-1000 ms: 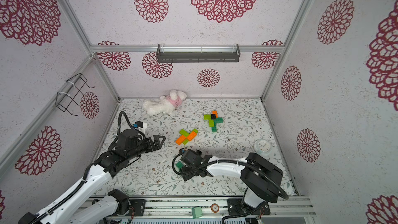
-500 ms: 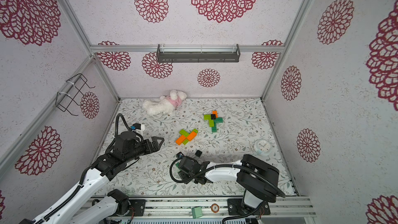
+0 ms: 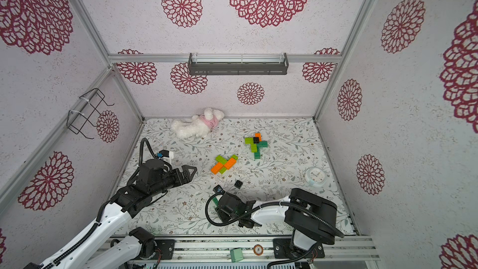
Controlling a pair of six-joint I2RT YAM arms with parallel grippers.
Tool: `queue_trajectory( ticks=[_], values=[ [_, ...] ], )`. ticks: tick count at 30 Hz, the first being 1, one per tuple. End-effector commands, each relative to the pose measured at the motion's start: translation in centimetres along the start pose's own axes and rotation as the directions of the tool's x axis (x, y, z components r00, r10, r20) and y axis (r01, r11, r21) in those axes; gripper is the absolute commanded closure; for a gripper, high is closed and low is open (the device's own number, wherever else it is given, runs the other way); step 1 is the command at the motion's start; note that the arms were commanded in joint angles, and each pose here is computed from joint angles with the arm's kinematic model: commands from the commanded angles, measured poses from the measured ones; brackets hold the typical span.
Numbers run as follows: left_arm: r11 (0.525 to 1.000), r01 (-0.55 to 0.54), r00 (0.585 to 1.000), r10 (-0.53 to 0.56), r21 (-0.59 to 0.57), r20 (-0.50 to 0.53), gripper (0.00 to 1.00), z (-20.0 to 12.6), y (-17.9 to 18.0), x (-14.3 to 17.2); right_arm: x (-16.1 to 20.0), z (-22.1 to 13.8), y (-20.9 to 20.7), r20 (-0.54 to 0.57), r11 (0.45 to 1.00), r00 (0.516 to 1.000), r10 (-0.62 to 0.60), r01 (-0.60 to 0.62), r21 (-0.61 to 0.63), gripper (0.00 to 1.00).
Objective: Assemble a small pinwheel with lego
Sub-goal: Pick up the lego brick from the center of the board.
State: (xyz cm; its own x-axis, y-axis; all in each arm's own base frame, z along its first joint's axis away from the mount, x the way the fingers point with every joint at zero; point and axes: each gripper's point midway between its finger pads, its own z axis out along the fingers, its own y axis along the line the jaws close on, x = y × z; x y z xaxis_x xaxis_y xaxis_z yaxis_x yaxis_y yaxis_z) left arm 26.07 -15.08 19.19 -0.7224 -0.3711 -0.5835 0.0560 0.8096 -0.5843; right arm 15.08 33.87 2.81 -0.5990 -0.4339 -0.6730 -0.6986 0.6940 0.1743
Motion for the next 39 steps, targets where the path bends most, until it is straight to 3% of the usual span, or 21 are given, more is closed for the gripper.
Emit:
queue_trajectory(
  ticks=[1,21,33,39],
  values=[
    [1.0,0.019,0.999,-0.019,-0.003,0.027,0.03,-0.1,0.1,-0.6,3.3,-0.2,-0.8,-0.075,1.0,0.997,-0.007,0.008,0.022,0.51],
    [0.998,0.066,0.998,-0.065,-0.02,0.017,0.03,0.9,0.3,-0.6,4.0,0.5,-2.3,-0.038,0.996,0.999,0.02,-0.017,0.089,0.5],
    [0.997,0.062,0.998,-0.062,-0.036,0.013,0.03,1.5,0.5,-0.7,3.9,0.8,-2.2,-0.036,0.996,0.999,0.003,0.001,0.091,0.59],
    [0.999,0.033,0.999,-0.032,-0.033,0.015,0.03,1.8,0.1,-1.3,1.7,0.1,-0.9,0.026,1.0,0.999,-0.023,0.023,0.021,0.7]
  ],
)
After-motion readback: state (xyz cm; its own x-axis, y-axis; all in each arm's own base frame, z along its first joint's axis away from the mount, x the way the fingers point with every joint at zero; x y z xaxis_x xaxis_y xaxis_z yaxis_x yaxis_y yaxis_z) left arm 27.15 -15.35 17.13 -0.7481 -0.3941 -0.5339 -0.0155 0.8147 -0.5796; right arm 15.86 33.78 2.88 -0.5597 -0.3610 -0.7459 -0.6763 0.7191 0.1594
